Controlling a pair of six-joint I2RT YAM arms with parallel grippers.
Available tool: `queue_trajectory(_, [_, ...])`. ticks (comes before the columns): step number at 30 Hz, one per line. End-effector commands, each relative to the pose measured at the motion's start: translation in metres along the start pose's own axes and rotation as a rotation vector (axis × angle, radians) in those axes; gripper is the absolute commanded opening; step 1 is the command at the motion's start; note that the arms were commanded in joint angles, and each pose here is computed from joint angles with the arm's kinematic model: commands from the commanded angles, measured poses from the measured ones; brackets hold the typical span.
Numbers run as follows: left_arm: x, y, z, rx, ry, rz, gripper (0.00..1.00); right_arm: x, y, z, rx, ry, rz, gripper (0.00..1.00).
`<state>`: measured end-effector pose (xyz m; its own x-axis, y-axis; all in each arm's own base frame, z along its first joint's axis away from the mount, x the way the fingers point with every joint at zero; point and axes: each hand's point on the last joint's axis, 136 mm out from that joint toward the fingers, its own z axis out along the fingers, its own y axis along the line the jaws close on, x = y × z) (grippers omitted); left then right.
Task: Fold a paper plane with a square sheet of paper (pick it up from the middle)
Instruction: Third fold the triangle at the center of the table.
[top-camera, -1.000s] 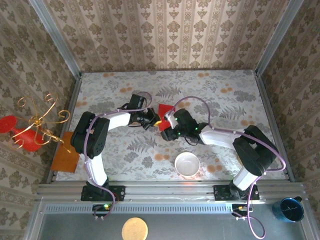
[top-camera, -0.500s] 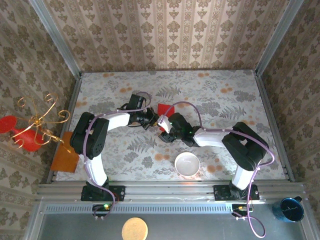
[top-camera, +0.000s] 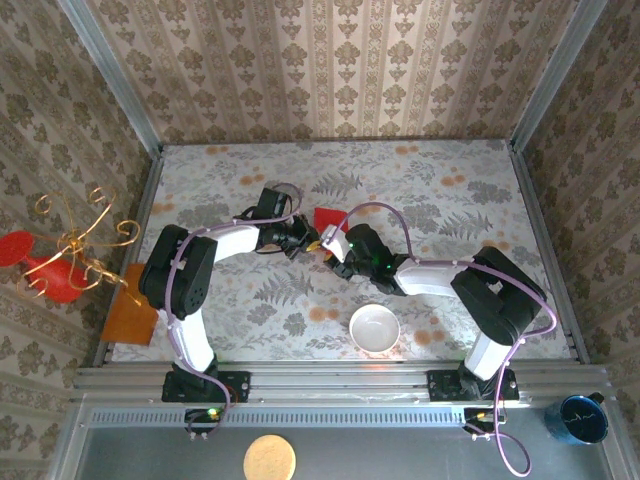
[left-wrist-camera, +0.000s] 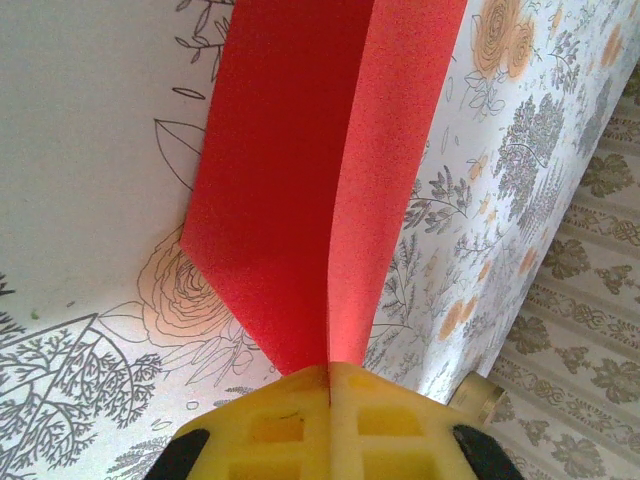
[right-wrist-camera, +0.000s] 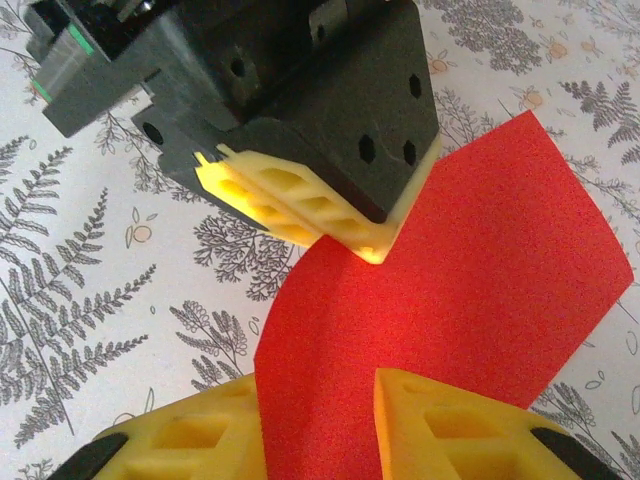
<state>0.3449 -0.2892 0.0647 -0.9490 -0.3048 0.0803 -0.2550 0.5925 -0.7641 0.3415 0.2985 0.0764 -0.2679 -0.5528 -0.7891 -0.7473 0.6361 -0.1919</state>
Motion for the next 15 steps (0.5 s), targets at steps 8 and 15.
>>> queue_trajectory(8, [0.000, -0.006, -0.012, 0.010, -0.018, 0.013, 0.03, -0.011, 0.013, 0.001, -0.089, -0.027, -0.042, 0.13])
queue_trajectory(15, [-0.018, 0.015, -0.038, -0.098, -0.093, 0.056, 0.28, -0.001, 0.027, -0.010, -0.192, -0.004, 0.010, 0.01])
